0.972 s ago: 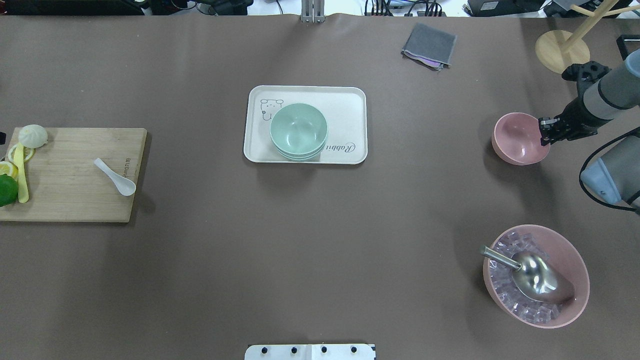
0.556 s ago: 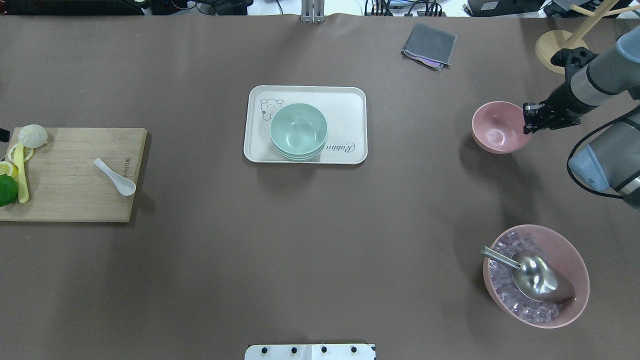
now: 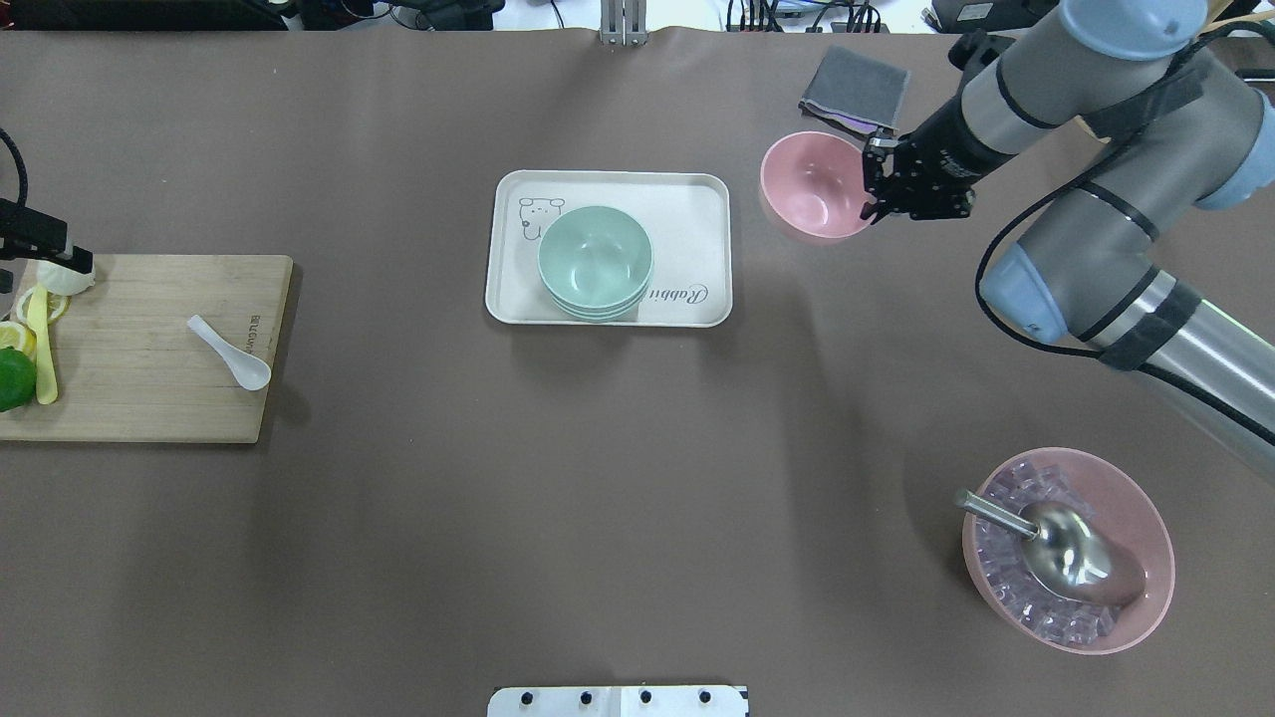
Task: Stack pink bowl on green and place spoon
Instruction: 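Carry the pink bowl onto the green bowl while the left gripper reaches the spoon, then release the pink bowl while the left gripper grasps the white spoon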
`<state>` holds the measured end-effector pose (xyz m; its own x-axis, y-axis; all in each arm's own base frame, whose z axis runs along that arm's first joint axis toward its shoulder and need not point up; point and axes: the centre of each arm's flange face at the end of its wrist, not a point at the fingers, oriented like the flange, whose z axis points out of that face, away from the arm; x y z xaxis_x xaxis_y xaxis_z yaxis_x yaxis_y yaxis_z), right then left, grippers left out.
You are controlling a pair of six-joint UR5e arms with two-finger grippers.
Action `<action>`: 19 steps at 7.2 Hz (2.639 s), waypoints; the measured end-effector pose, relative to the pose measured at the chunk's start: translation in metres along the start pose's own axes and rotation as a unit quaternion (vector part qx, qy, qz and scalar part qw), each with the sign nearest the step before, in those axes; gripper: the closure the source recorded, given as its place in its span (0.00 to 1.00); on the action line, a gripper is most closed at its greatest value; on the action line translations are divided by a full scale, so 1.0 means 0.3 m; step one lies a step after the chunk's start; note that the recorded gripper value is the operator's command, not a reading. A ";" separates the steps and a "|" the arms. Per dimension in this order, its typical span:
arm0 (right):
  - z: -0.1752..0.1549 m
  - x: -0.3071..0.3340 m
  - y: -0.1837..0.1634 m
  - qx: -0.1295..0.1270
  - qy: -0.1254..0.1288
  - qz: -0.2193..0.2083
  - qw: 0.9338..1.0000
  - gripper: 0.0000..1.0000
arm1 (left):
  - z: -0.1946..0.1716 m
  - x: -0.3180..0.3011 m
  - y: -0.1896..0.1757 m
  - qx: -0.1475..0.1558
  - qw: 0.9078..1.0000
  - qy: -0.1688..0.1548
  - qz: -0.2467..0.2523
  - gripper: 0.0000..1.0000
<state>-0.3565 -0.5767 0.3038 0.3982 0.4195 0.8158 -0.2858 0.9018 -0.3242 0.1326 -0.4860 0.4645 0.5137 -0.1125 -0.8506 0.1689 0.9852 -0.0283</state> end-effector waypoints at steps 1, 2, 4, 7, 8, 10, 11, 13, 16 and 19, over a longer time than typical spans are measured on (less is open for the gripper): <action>0.055 -0.158 0.149 0.004 -0.015 0.018 1.000 1.00 | 0.011 0.014 -0.007 -0.001 1.000 0.000 -0.001 0.02; 0.110 -0.315 0.273 0.013 -0.029 0.039 0.999 1.00 | 0.019 0.017 -0.010 -0.002 1.000 -0.001 -0.002 0.02; 0.200 -0.501 0.397 0.027 -0.039 0.054 0.997 1.00 | 0.041 0.016 -0.007 -0.007 1.000 -0.003 -0.002 0.02; 0.278 -0.522 0.466 0.031 -0.033 0.052 0.998 0.03 | 0.107 0.062 0.006 -0.010 1.000 -0.015 -0.005 0.02; 0.279 -0.516 0.472 0.030 -0.032 0.051 0.998 0.00 | 0.192 0.126 0.031 -0.005 0.999 -0.033 -0.026 0.02; 0.254 -0.498 0.473 0.032 -0.036 0.050 0.998 0.00 | 0.362 0.208 0.099 -0.003 0.995 -0.065 -0.075 0.04; 0.247 -0.494 0.473 0.033 -0.038 0.050 0.997 0.00 | 0.433 0.229 0.099 -0.008 0.993 -0.075 -0.094 0.13; 0.239 -0.489 0.473 0.035 -0.040 0.049 0.997 0.00 | 0.537 0.261 0.074 -0.016 0.988 -0.087 -0.123 0.34; 0.241 -0.472 0.466 0.036 -0.040 0.050 0.997 0.00 | 0.605 0.246 0.069 -0.025 0.985 -0.101 -0.135 0.79; 0.255 -0.445 0.455 0.043 -0.036 0.051 0.997 0.00 | 0.611 0.244 0.071 -0.028 0.985 -0.102 -0.140 1.00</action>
<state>-0.5152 -0.5177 0.1873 0.3001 0.4964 0.8146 -0.3969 0.8415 -0.3665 0.3282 -0.4969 0.4979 0.6129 -0.3980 -0.6826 0.2834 0.9171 -0.2803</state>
